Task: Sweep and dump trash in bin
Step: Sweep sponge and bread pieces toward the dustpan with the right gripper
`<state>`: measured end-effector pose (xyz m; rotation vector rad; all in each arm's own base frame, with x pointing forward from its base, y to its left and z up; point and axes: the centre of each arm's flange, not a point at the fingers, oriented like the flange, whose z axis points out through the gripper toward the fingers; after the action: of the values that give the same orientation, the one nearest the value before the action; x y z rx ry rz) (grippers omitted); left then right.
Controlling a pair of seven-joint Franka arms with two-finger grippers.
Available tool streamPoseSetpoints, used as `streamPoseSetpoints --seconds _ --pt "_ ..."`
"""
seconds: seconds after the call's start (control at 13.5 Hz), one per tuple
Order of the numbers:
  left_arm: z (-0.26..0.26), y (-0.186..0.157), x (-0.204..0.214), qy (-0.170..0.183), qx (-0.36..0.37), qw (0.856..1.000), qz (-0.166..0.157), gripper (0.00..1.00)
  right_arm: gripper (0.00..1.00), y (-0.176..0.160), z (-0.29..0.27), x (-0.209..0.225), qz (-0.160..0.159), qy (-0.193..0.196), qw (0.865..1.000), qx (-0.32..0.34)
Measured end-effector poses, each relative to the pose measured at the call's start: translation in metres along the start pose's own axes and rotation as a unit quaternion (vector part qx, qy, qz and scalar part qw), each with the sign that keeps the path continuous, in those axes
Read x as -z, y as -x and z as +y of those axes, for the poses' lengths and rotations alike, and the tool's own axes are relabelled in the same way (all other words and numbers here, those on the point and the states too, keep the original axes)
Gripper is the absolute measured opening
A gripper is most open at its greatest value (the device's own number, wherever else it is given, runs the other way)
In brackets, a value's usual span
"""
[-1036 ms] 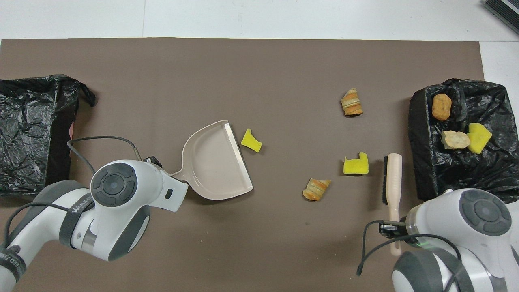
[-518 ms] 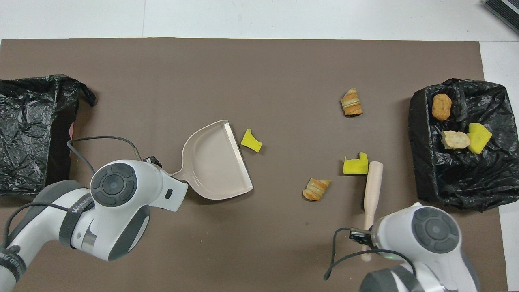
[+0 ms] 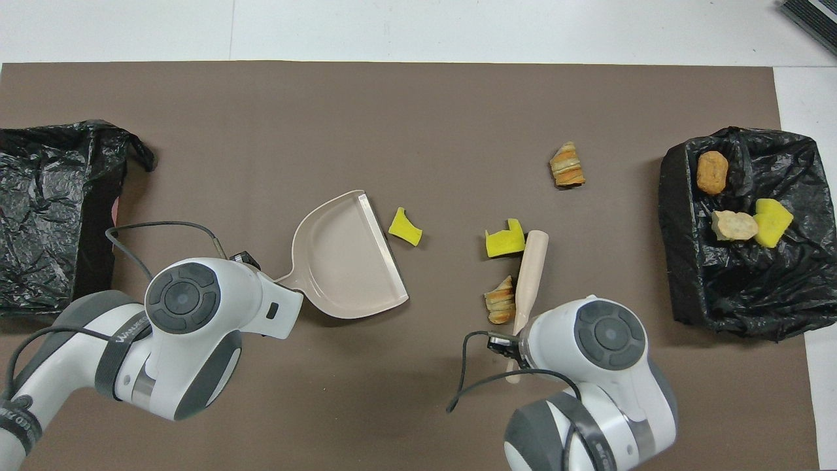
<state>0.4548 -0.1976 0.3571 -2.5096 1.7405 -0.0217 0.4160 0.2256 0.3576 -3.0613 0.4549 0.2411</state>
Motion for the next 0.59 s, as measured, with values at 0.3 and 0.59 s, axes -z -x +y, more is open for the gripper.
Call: streamPoseSetpoints --seconds 0.3,0.59 --pt "0.000 0.000 0.000 0.000 0.001 1.000 0.000 0.31 0.26 -0.028 -0.041 0.013 -0.011 -0.033 0.999 -0.004" --pt "0.000 0.000 0.000 0.000 0.001 1.000 0.000 0.31 0.26 -0.025 -0.076 0.019 -0.017 -0.050 0.999 0.013"
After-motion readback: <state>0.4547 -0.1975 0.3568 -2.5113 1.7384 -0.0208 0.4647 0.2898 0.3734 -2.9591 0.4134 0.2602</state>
